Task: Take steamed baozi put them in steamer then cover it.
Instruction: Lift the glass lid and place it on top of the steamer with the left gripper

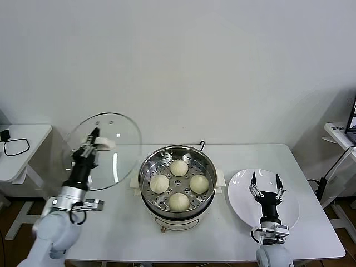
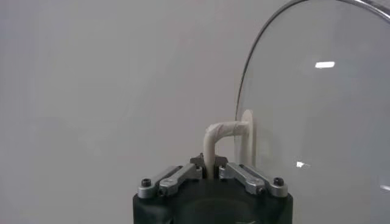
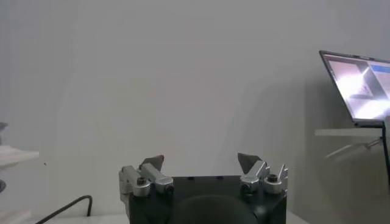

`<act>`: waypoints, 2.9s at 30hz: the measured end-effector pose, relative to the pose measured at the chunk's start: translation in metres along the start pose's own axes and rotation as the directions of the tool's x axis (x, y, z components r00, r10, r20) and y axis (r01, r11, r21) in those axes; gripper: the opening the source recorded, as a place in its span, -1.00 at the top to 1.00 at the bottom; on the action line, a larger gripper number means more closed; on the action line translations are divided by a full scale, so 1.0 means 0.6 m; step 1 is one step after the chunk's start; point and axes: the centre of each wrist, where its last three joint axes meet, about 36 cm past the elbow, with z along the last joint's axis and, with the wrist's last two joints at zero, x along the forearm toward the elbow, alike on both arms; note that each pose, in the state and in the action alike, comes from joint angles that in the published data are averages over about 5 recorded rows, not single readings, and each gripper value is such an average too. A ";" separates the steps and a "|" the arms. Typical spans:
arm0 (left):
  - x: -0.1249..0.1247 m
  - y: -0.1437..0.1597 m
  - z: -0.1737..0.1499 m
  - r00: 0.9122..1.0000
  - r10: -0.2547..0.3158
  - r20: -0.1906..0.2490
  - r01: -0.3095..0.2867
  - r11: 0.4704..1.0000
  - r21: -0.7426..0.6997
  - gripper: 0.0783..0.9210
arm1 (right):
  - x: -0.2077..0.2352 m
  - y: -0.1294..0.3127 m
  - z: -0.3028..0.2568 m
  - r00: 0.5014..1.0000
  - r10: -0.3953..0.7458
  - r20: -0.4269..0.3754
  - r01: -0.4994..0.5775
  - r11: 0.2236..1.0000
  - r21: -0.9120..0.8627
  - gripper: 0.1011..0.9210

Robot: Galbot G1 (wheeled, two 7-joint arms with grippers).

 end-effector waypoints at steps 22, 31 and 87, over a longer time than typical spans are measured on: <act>-0.018 -0.051 -0.292 0.962 0.262 0.078 -0.264 0.965 0.007 0.73 | -0.006 -0.005 0.008 0.999 0.042 -0.005 -0.042 0.999 0.019 -0.76; -0.024 -0.071 -0.332 0.950 0.305 0.060 -0.306 0.952 -0.006 0.73 | -0.014 -0.011 0.004 0.999 0.047 -0.012 -0.047 0.998 0.034 -0.76; -0.008 -0.090 -0.356 0.939 0.335 0.072 -0.331 0.941 -0.070 -0.20 | -0.016 -0.003 0.015 0.999 0.039 -0.027 -0.038 0.998 0.049 -0.76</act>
